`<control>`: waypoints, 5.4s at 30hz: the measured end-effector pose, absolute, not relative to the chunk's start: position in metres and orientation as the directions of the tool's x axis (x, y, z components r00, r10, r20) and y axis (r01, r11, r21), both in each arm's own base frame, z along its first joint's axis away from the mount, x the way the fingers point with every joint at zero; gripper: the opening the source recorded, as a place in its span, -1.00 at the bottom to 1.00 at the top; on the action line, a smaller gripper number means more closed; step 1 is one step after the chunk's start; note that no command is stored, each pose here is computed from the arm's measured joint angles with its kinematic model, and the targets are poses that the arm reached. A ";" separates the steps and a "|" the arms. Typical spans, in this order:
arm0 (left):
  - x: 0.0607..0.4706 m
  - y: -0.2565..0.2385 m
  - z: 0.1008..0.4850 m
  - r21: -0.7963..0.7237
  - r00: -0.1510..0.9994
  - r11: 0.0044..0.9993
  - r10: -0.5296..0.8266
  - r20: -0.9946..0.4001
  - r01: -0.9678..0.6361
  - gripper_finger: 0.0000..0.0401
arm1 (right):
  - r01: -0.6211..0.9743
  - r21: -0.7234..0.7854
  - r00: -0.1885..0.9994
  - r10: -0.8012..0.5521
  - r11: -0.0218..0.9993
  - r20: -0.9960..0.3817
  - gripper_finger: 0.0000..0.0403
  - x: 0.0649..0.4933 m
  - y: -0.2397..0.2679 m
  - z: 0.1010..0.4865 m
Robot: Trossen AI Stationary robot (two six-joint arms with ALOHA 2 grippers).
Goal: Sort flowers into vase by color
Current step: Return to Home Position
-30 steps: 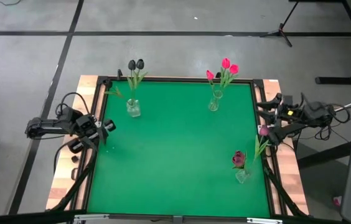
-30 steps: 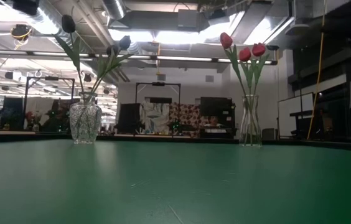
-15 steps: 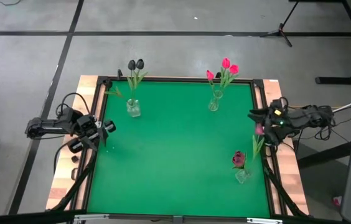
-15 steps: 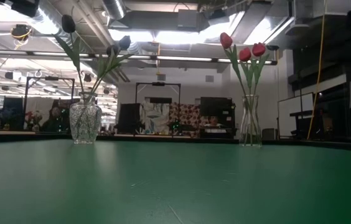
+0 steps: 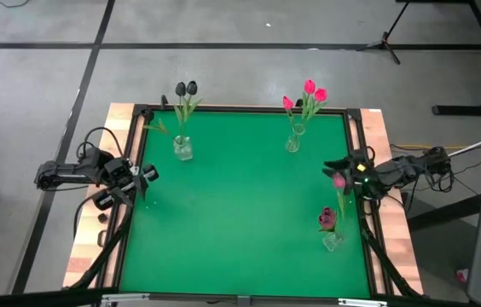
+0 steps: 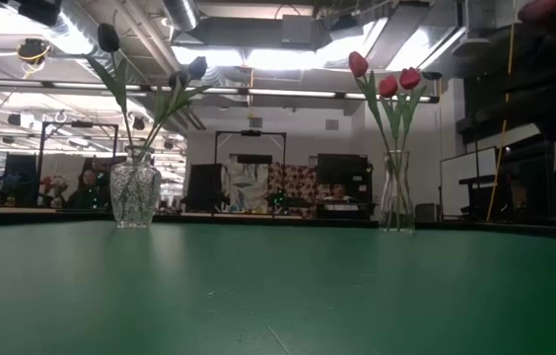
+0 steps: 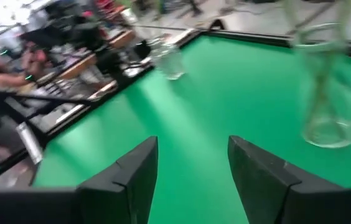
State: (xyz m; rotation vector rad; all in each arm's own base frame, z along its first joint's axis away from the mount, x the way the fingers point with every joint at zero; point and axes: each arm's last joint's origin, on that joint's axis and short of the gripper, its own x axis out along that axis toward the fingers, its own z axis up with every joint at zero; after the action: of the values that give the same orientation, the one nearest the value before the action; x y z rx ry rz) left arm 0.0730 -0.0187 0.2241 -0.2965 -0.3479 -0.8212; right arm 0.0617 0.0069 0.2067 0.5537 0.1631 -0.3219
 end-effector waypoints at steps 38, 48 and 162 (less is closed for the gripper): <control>0.086 -0.021 0.187 -0.066 0.660 0.659 -0.732 0.171 0.749 -0.33 | -0.229 0.081 0.973 0.225 0.970 0.056 -0.04 0.091 0.033 0.172; 0.091 -0.017 0.172 -0.056 0.794 0.792 -0.605 0.058 0.608 -0.33 | -0.229 0.079 0.973 0.226 0.970 0.051 -0.04 0.091 0.033 0.171; 0.098 0.001 0.166 -0.147 1.000 0.989 0.008 0.002 -0.007 -0.33 | -0.054 -0.037 0.998 0.053 0.998 -0.036 -0.04 0.098 0.030 0.163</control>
State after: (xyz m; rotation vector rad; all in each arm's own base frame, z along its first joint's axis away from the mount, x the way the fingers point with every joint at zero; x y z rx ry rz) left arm 0.0981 0.0006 0.1658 -0.1471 -0.0024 0.0075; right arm 0.0983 0.0303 0.1635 -0.0382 0.0349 0.0538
